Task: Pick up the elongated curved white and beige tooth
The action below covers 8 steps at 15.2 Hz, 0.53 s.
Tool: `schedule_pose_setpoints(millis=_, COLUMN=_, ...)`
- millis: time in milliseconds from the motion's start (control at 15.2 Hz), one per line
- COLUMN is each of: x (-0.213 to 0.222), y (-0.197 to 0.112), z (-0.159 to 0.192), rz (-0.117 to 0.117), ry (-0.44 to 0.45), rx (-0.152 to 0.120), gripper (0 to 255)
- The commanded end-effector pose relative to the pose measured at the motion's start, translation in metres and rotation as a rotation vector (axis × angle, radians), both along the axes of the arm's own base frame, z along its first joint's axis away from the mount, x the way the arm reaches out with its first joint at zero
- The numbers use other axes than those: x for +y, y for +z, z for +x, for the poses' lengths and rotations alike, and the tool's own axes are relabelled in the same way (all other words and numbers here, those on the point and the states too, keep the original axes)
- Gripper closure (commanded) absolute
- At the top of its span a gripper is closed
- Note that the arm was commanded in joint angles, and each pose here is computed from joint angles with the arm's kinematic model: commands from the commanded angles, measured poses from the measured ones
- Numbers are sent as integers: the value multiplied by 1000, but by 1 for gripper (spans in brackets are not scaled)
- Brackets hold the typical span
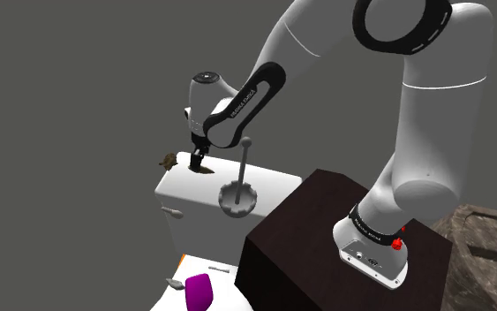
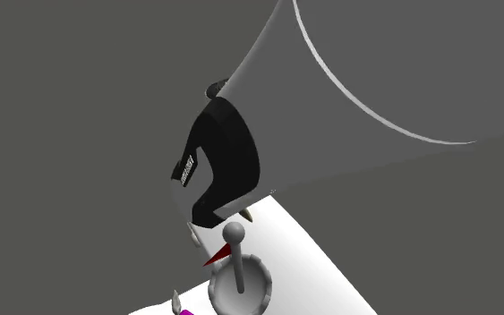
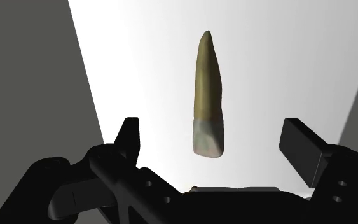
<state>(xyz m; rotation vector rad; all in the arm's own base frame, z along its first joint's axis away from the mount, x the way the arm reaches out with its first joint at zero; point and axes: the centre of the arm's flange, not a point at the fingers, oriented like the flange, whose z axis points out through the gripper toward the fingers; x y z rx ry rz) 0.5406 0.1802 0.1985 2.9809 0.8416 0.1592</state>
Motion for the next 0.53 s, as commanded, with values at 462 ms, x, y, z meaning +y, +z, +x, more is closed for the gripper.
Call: schedule_pose_setpoints(millis=462, x=3, y=-51, z=1, rz=-3, ry=7, rx=2, gripper=0)
